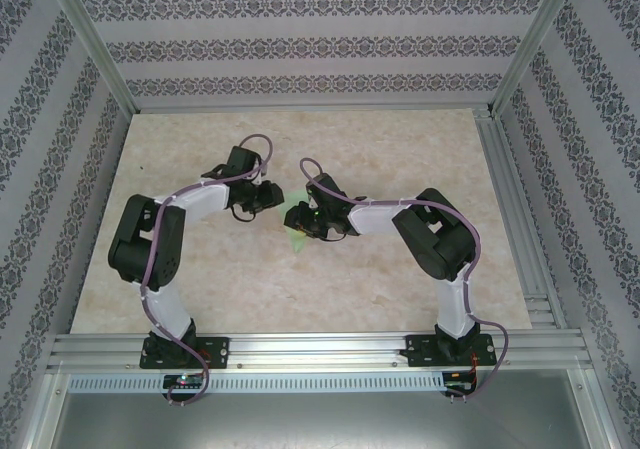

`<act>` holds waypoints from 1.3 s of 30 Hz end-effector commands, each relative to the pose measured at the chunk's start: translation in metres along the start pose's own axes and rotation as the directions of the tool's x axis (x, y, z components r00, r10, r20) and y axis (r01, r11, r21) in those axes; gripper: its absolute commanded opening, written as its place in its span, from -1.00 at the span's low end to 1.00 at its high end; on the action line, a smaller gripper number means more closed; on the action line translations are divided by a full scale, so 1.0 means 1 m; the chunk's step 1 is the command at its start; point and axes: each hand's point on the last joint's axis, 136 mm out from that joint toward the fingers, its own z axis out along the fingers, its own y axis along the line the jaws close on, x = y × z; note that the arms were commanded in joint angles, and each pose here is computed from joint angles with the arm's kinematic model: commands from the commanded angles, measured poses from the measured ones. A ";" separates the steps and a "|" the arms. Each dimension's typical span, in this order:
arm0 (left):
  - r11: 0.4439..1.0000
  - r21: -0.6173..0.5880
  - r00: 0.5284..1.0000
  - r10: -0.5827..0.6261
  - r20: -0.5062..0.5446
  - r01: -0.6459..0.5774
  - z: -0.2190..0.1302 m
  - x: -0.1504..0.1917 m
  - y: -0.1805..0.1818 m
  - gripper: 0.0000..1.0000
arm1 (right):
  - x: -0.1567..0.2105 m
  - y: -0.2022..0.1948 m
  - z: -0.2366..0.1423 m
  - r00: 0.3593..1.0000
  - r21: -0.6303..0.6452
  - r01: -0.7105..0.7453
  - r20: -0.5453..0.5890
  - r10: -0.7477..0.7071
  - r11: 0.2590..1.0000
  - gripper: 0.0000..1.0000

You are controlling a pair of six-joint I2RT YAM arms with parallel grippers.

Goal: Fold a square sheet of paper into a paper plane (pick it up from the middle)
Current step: Third fold the triangle at the center of the table.

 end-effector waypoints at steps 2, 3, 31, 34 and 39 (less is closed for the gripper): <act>0.998 -0.038 0.999 -0.042 0.012 0.043 -0.010 0.001 0.014 -0.33 | 0.002 -0.030 0.002 1.000 0.101 -0.019 0.006 0.019 0.995 -0.23; 0.999 -0.033 0.999 -0.040 0.006 0.040 -0.010 0.003 0.014 -0.33 | 0.002 -0.030 0.001 1.000 0.101 -0.020 0.007 0.019 0.995 -0.23; 0.994 0.098 0.973 0.068 -0.221 -0.048 0.023 0.079 -0.019 -0.80 | 0.005 -0.036 0.002 1.000 0.114 -0.026 -0.006 0.027 0.993 -1.00; 0.996 0.078 0.972 0.063 -0.227 -0.047 0.026 0.081 -0.015 -0.82 | 0.005 -0.035 0.001 1.000 0.111 -0.025 -0.005 0.026 0.993 -1.00; 0.998 0.044 0.970 0.052 -0.238 -0.043 0.031 0.085 -0.005 -0.86 | 0.005 -0.033 0.001 1.000 0.106 -0.023 -0.004 0.024 0.994 -1.00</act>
